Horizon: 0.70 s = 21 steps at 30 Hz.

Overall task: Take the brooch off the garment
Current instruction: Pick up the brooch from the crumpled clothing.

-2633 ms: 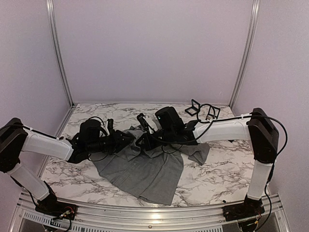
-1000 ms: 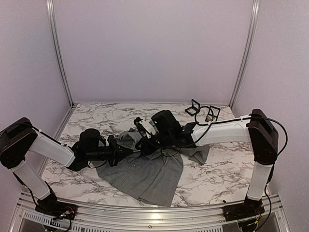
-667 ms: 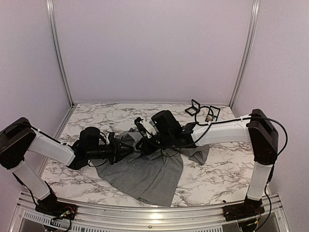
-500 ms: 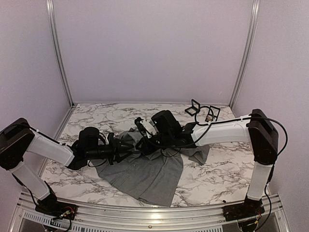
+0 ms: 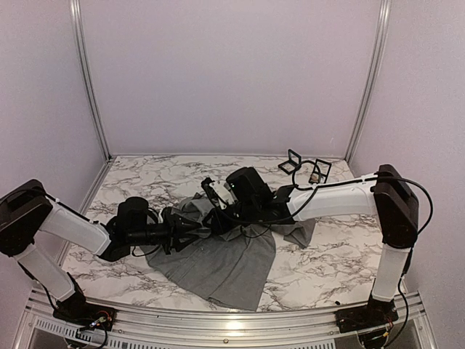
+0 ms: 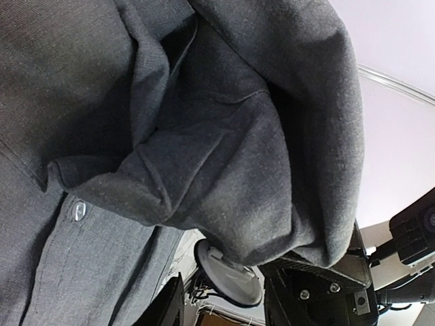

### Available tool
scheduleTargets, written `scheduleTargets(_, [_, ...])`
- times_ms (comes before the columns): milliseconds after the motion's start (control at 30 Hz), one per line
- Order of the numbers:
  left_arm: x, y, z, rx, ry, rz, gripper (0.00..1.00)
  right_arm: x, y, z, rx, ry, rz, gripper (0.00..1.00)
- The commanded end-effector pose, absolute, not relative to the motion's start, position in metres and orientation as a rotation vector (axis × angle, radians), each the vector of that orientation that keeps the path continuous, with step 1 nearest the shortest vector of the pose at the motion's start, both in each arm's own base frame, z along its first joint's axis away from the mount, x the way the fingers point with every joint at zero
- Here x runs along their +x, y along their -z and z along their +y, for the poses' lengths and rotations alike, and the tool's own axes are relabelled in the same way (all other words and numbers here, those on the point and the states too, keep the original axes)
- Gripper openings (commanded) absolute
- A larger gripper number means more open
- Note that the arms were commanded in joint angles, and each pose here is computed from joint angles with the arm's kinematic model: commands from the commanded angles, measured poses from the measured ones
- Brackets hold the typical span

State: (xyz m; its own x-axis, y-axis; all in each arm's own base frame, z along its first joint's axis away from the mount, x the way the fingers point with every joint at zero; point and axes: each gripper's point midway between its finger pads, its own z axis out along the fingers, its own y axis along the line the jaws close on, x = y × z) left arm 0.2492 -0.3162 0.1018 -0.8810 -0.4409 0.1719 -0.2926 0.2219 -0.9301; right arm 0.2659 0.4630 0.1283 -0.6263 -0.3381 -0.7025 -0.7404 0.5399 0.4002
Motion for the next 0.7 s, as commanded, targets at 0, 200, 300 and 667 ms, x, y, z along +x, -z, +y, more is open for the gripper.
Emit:
scheduleTargets(0, [0.251, -0.11, -0.323, -0.727, 1.812, 2.296, 0.39, 0.264, -0.146, 0.475, -0.866, -0.971, 2.176, 0.0])
scheduleTargets(200, [0.249, -0.11, -0.33, -0.736, 1.854, 2.284, 0.26, 0.263, -0.145, 0.474, -0.864, -0.965, 2.181, 0.0])
scheduleTargets(300, [0.246, -0.107, -0.329, -0.752, 1.861, 2.287, 0.15, 0.263, -0.145, 0.473, -0.858, -0.958, 2.183, 0.0])
scheduleTargets(667, [0.25, -0.112, -0.329, -0.597, 1.795, 2.292, 0.0, 0.27, -0.144, 0.461, -0.801, -0.883, 2.204, 0.0])
